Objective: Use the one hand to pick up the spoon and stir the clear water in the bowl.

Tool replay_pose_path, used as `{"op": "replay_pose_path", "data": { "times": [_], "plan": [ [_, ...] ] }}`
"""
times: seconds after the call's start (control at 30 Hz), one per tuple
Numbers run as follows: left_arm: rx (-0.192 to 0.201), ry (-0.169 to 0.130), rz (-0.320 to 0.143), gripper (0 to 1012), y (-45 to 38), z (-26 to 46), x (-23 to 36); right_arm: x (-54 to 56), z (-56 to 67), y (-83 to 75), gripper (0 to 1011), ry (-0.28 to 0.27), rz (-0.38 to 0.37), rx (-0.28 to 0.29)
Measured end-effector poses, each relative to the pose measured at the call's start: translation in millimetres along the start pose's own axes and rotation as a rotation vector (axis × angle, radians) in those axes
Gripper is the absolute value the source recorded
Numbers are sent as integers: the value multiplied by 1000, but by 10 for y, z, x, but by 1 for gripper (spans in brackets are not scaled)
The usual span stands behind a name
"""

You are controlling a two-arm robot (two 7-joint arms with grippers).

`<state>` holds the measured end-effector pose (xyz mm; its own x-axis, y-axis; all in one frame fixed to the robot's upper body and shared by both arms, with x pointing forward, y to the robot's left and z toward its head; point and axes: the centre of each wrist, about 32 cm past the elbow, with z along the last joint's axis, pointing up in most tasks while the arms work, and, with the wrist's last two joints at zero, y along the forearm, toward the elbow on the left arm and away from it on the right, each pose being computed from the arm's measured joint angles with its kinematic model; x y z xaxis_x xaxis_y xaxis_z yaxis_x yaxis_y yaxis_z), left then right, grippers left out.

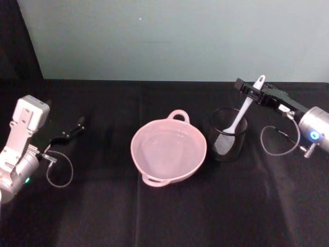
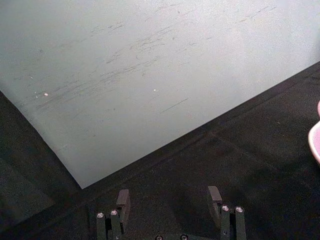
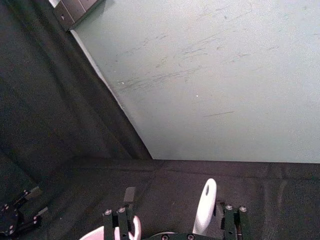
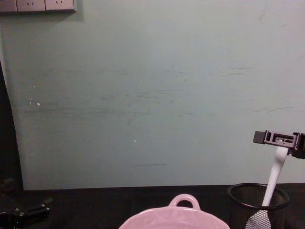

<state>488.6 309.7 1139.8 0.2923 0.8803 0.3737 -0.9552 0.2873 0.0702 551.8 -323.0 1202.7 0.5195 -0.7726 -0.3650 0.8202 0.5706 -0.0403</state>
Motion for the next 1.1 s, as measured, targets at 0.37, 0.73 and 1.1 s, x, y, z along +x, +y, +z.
{"op": "replay_pose_path", "data": {
  "times": [0.37,0.73,1.1],
  "plan": [
    [0,0,0,1011,0,0,0,5,-11,-4,1002,-31,-3,1],
    [0,0,0,1011,0,0,0,-56,-61,-125,1002,-261,-82,0],
    [0,0,0,1011,0,0,0,-152,-223,-515,1002,-435,-192,65]
  ]
}}
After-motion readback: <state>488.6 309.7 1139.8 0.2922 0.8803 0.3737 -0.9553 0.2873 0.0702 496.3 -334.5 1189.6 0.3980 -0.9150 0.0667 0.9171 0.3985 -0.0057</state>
